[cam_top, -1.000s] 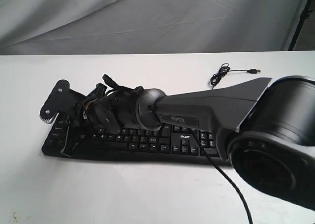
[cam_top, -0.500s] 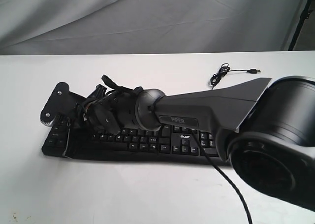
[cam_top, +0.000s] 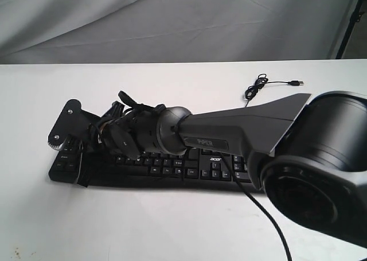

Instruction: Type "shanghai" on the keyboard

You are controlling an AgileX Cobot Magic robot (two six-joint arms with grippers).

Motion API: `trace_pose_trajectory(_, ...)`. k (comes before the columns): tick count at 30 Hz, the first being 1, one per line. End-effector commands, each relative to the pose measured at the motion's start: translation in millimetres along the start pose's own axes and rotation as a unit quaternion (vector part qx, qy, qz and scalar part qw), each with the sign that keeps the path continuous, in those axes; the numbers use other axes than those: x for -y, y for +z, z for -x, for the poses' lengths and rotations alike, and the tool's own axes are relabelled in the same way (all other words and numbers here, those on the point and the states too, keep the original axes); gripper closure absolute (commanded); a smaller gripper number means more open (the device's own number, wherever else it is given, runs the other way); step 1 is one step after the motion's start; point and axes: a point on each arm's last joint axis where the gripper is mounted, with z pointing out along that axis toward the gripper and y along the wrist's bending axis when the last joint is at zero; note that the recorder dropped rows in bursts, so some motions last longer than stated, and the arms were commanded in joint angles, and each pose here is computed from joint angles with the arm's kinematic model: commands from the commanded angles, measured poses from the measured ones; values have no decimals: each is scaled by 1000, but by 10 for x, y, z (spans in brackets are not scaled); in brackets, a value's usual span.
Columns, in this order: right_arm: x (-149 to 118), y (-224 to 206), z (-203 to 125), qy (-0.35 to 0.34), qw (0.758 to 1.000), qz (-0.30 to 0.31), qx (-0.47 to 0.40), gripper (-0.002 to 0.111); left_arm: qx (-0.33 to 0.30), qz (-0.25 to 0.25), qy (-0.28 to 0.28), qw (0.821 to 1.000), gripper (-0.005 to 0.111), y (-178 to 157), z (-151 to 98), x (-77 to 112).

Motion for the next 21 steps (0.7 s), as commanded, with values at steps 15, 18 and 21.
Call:
trace_pose_trajectory(15,20,-9,-19,-9,1000,3,-10,108,1,-1,1,1000,107,1,-10,1)
trace_pose_trajectory(18,21,-9,-19,-11,1000,2,-10,108,1,-1,1,1000,107,1,-10,1)
trace_pose_trajectory(21,25,-9,-14,-13,1000,0,-7,108,1,-1,1,1000,107,1,-10,1)
